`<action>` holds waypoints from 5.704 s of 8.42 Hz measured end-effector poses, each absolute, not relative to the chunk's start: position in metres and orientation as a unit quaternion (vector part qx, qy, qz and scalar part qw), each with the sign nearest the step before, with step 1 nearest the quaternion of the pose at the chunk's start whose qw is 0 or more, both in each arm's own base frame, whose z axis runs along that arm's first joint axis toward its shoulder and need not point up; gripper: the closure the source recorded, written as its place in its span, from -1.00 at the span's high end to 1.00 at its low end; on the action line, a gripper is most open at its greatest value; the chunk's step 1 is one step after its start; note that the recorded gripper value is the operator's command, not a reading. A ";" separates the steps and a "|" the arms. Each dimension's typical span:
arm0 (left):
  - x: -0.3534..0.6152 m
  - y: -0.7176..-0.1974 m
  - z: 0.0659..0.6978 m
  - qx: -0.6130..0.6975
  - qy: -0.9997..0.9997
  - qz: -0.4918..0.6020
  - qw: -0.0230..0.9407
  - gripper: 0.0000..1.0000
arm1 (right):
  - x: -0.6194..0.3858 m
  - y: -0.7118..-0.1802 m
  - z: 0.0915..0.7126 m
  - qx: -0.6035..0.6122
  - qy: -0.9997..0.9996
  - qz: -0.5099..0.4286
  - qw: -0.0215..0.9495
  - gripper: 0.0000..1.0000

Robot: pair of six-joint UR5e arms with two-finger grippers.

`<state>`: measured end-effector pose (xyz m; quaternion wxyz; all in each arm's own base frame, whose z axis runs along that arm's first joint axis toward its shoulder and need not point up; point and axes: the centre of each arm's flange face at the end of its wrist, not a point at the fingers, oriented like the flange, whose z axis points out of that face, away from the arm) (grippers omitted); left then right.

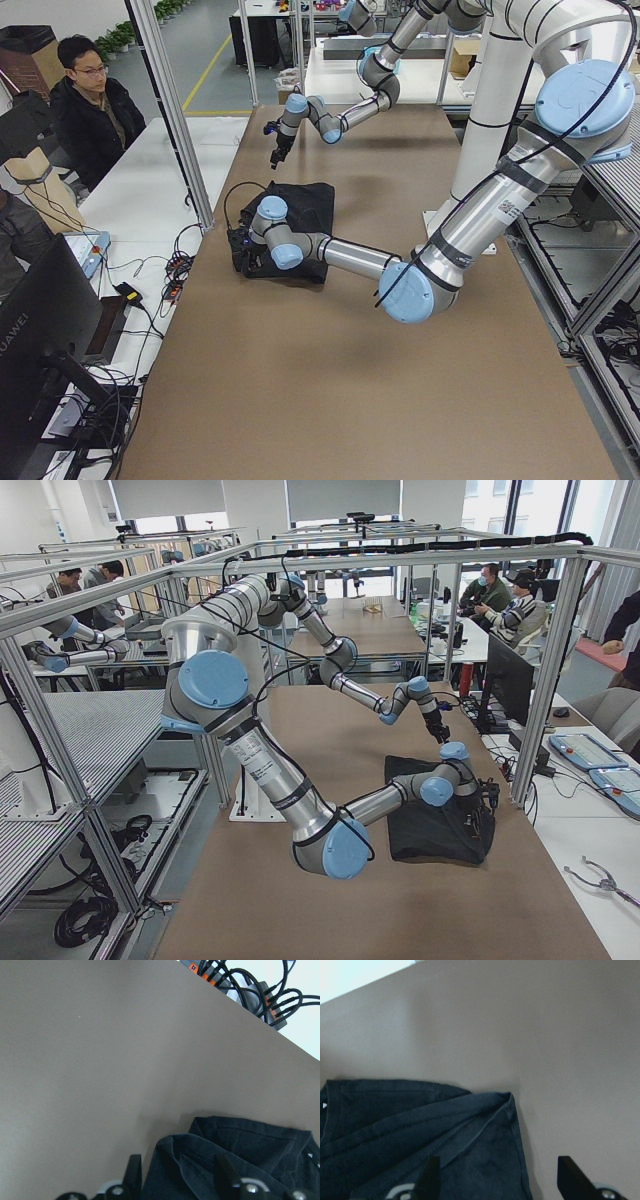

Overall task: Fold clothes
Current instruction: 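Grasp the folded shirt's corner nearest the right gripper while the left arm withdraws, then drag the shirt corner toward the robot with the right gripper, then grasp the shirt's opposite corner with the left gripper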

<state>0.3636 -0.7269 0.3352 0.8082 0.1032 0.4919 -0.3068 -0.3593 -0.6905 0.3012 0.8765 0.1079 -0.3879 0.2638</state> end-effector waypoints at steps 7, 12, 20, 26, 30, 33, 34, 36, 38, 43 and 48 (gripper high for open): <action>0.352 -0.707 0.322 0.113 0.511 -0.300 0.797 0.18 | -0.430 -0.468 0.375 0.060 -0.423 0.256 0.867 0.33; 0.337 -0.682 0.323 0.114 0.524 -0.308 0.786 0.19 | -0.443 -0.473 0.404 0.063 -0.436 0.280 0.853 -1.00; 0.341 -0.667 0.329 0.109 0.526 -0.302 0.787 0.19 | -0.389 -0.324 0.342 -0.059 -0.520 0.229 0.821 -0.91; 0.347 -0.651 0.311 0.095 0.546 -0.287 0.781 0.46 | -0.426 -0.180 0.279 -0.250 -0.543 0.016 0.802 0.90; 0.361 -0.546 0.309 0.040 0.586 -0.257 0.768 0.50 | -0.422 -0.212 0.264 -0.207 -0.567 0.051 0.796 0.90; 0.411 -0.477 0.327 0.022 0.579 -0.258 0.773 0.45 | -0.409 -0.243 0.262 -0.183 -0.574 0.082 0.794 0.89; 0.424 -0.467 0.332 0.024 0.575 -0.258 0.776 0.45 | -0.405 -0.252 0.264 -0.177 -0.574 0.091 0.794 0.89; 0.444 -0.454 0.341 0.022 0.566 -0.256 0.783 0.45 | -0.398 -0.267 0.263 -0.167 -0.577 0.105 0.793 0.89; 0.461 -0.441 0.346 0.026 0.561 -0.253 0.788 0.45 | -0.394 -0.274 0.263 -0.163 -0.578 0.113 0.792 0.89; 0.475 -0.440 0.364 0.028 0.546 -0.252 0.799 -0.65 | -0.394 -0.280 0.269 -0.164 -0.570 0.122 0.796 0.89; 0.446 -0.458 0.382 0.040 0.535 -0.252 0.806 -1.00 | -0.399 -0.283 0.277 -0.166 -0.561 0.127 0.801 0.89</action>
